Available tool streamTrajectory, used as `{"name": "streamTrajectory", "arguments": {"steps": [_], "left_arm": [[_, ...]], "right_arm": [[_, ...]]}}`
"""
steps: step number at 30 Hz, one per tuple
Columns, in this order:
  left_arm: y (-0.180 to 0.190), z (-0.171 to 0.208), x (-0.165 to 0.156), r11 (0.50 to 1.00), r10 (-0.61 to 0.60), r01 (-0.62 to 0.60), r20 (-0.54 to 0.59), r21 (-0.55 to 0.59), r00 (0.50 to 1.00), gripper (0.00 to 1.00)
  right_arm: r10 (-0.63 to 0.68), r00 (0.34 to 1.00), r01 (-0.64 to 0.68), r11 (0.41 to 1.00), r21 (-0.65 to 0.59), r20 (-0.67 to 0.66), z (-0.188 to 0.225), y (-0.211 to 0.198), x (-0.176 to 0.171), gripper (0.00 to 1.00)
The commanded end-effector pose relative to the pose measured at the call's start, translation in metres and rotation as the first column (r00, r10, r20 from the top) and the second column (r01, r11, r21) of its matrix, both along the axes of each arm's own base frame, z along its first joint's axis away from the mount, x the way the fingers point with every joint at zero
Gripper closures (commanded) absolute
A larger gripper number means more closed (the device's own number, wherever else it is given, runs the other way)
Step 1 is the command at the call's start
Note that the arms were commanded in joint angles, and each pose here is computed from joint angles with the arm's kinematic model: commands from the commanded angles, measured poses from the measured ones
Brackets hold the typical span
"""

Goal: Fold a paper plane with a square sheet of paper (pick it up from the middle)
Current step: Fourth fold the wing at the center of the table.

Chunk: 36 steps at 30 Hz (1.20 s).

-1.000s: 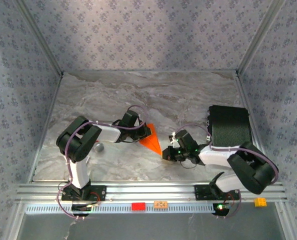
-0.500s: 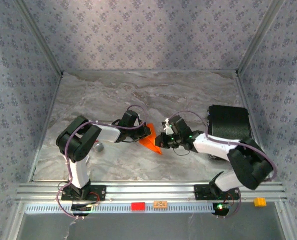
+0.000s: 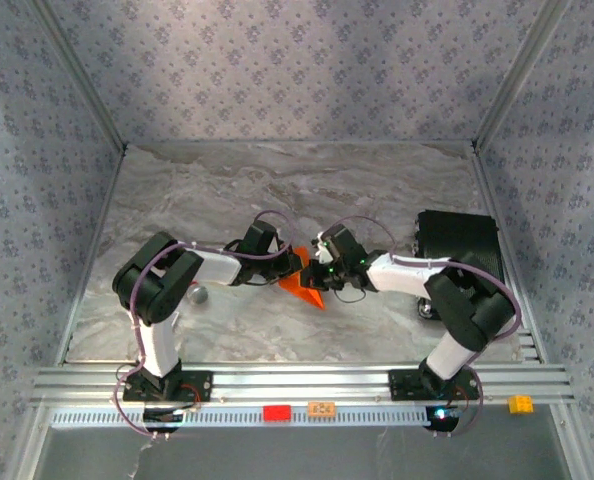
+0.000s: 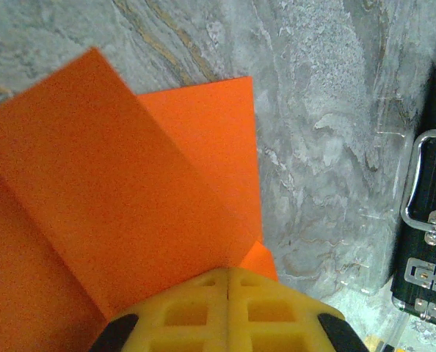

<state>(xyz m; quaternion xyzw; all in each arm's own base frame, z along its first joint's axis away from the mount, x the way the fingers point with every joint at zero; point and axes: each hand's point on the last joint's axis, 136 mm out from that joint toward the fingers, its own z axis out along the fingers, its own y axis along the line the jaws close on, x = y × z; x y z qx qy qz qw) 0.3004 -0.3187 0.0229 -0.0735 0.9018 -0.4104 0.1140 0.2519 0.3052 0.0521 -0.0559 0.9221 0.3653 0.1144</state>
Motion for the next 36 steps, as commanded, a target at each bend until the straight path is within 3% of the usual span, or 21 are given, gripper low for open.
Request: {"name": "streamTrajectory", "arguments": {"steps": [1, 23, 30, 36], "left_arm": [[0.018, -0.025, -0.008, 0.996, 0.028, -0.023, -0.055, 0.084, 0.998, 0.97], [0.017, -0.022, -0.006, 0.997, 0.019, -0.015, -0.045, 0.08, 0.999, 0.96], [0.004, 0.019, 0.007, 0.999, -0.027, 0.026, 0.048, 0.023, 0.998, 0.9], [0.0, 0.044, -0.002, 0.998, -0.064, 0.063, 0.086, 0.016, 0.994, 0.88]], "right_arm": [[0.006, 1.0, -0.006, 0.999, -0.051, -0.007, -0.009, -0.003, -0.001, 0.95], [-0.068, 0.994, 0.062, 0.995, -0.073, -0.085, -0.049, -0.037, -0.024, 0.95], [-0.092, 0.99, 0.086, 0.994, -0.067, -0.105, -0.057, -0.042, -0.029, 0.97], [-0.095, 0.99, 0.089, 0.994, -0.06, -0.106, -0.057, -0.041, -0.028, 0.98]]}}
